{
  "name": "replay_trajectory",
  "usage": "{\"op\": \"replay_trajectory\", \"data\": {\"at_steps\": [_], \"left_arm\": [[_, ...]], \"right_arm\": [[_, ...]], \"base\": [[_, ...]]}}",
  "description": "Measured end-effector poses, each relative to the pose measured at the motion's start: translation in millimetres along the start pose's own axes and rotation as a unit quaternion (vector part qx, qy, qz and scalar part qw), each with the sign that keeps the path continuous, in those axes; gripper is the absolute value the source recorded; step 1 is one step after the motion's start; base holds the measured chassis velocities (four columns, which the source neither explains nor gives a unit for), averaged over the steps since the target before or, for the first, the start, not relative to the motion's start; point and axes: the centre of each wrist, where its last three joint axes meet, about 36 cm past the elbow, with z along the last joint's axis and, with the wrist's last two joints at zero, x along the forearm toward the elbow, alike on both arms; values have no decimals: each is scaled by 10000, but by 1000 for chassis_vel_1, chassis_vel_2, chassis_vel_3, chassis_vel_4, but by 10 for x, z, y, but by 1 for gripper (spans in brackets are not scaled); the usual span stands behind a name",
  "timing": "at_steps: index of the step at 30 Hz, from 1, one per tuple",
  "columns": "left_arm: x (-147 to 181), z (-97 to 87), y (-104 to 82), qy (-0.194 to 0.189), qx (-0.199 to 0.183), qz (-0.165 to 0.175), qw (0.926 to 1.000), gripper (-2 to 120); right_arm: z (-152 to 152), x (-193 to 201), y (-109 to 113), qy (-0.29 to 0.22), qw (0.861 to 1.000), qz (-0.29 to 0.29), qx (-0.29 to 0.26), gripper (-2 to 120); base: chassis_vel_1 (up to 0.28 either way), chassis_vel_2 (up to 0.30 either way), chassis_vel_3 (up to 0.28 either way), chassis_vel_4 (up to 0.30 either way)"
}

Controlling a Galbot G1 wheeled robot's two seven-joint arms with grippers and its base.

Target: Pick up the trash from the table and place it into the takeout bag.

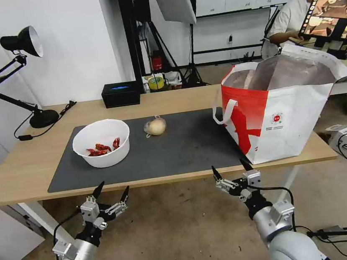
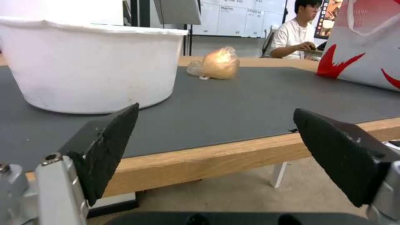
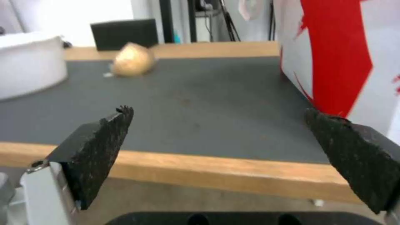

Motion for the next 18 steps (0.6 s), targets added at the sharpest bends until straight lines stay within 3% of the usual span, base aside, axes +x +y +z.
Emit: {"op": "replay_trajectory", "data": {"at_steps": [18], "left_arm": [[7,20,7,28,0,23,10000,100]], "right_arm": [[94,-6,15,480,9984,153,270,100]], "base": [[0,0,0,0]]}}
